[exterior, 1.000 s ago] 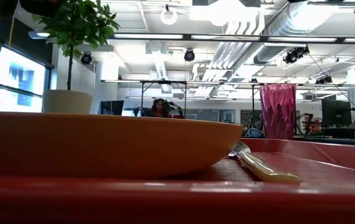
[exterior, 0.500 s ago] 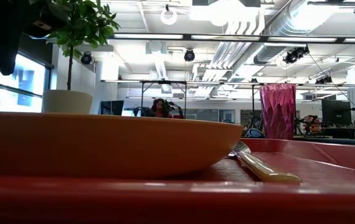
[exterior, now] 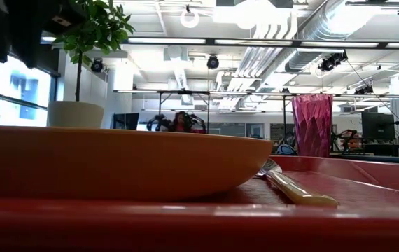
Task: Pick and place plate/cup/fork/spoon on tray
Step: Put the light orange fork to the right of the yellow spoon
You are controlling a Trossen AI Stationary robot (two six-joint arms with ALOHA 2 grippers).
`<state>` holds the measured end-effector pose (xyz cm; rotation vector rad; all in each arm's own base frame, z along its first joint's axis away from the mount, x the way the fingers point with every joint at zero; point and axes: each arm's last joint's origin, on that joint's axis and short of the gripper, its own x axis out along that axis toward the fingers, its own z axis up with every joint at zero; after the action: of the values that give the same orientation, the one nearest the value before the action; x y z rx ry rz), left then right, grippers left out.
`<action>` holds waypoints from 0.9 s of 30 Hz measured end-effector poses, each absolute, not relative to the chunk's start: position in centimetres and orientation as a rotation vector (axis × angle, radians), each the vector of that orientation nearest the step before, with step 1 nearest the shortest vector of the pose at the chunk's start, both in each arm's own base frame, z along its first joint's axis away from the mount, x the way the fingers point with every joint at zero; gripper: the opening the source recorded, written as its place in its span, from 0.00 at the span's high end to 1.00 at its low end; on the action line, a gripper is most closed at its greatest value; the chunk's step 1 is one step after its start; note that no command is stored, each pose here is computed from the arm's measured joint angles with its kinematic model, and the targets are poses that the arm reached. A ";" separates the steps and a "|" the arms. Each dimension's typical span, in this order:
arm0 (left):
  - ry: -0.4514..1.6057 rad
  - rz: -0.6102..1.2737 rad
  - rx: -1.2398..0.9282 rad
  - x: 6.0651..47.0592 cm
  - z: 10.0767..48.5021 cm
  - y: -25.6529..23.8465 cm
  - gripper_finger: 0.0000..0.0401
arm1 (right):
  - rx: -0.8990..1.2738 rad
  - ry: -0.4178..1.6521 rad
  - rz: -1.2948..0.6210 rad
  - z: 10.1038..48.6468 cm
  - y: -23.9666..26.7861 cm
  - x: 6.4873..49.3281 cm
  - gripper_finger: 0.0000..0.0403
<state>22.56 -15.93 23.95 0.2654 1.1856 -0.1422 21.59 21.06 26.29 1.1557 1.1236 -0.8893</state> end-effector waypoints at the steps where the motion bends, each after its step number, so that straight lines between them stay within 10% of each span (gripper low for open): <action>1: 1.171 -0.139 0.253 22.5 24.3 -15.6 0.74 | 1.157 1.135 -0.899 26.0 21.4 21.4 0.73; 27: 1.008 -0.112 0.085 20.4 29.0 -13.0 0.74 | 0.934 1.321 -1.086 24.1 22.9 18.4 0.73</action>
<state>20.41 -12.96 29.04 0.0846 1.0082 -0.1122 18.44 22.87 24.07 0.9337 1.3208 -1.0865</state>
